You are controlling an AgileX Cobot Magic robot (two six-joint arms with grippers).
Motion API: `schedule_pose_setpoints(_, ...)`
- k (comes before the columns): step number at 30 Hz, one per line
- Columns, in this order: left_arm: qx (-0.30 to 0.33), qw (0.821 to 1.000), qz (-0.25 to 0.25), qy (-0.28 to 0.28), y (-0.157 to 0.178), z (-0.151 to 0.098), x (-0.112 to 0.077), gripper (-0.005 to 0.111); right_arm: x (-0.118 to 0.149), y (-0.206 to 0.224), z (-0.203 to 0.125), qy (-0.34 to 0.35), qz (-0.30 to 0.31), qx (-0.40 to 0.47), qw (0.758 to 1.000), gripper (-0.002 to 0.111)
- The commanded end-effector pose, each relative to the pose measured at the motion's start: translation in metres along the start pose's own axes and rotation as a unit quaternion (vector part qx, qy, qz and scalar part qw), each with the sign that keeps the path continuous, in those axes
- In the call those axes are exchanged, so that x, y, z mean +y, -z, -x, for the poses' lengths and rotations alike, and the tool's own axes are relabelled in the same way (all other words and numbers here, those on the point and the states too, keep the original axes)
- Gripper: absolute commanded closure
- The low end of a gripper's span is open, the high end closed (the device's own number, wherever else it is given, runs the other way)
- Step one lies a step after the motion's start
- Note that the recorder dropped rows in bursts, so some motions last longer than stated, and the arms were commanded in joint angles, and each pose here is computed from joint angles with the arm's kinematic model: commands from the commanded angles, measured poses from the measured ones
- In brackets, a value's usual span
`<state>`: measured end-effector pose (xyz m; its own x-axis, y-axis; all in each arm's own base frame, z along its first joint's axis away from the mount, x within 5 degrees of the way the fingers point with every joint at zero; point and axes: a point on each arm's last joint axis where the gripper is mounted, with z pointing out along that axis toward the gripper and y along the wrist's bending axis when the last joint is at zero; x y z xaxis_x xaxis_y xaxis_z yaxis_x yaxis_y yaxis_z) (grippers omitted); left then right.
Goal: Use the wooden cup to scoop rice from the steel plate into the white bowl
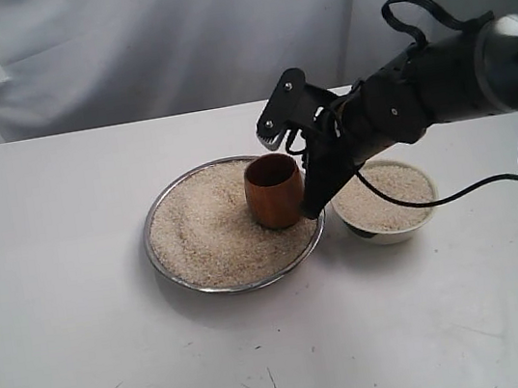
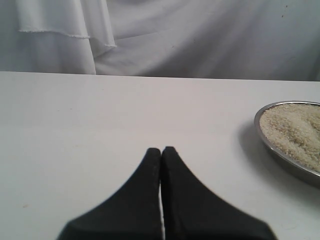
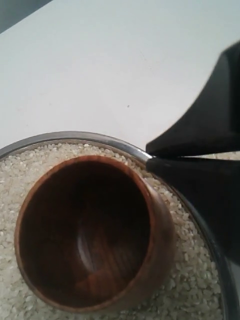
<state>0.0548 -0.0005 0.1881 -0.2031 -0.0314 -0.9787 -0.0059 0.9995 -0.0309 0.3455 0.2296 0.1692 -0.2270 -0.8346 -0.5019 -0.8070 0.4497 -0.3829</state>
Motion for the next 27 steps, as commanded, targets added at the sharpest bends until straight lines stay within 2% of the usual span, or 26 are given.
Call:
schedule_pose_setpoints(1, -0.003, 1.0, -0.001, 0.002, 0.0, -0.001, 0.0, 0.107, 0.002, 0.002, 0.004, 0.006, 0.001, -0.003, 1.0, 0.108)
schedule_pose_setpoints(13, -0.003, 1.0, -0.001, 0.002, 0.0, -0.001, 0.0, 0.107, 0.018, -0.002, 0.012, 0.014, 0.015, -0.012, 1.0, 0.108)
schedule_pose_setpoints(20, -0.003, 1.0, -0.001, 0.002, 0.0, -0.001, 0.0, 0.107, 0.026, -0.001, 0.023, 0.02, 0.01, -0.046, 0.999, 0.108)
schedule_pose_setpoints(27, -0.003, 1.0, -0.001, 0.002, 0.0, -0.001, 0.0, 0.107, 0.024, 0.003, 0.035, 0.022, 0.002, -0.067, 0.997, 0.108)
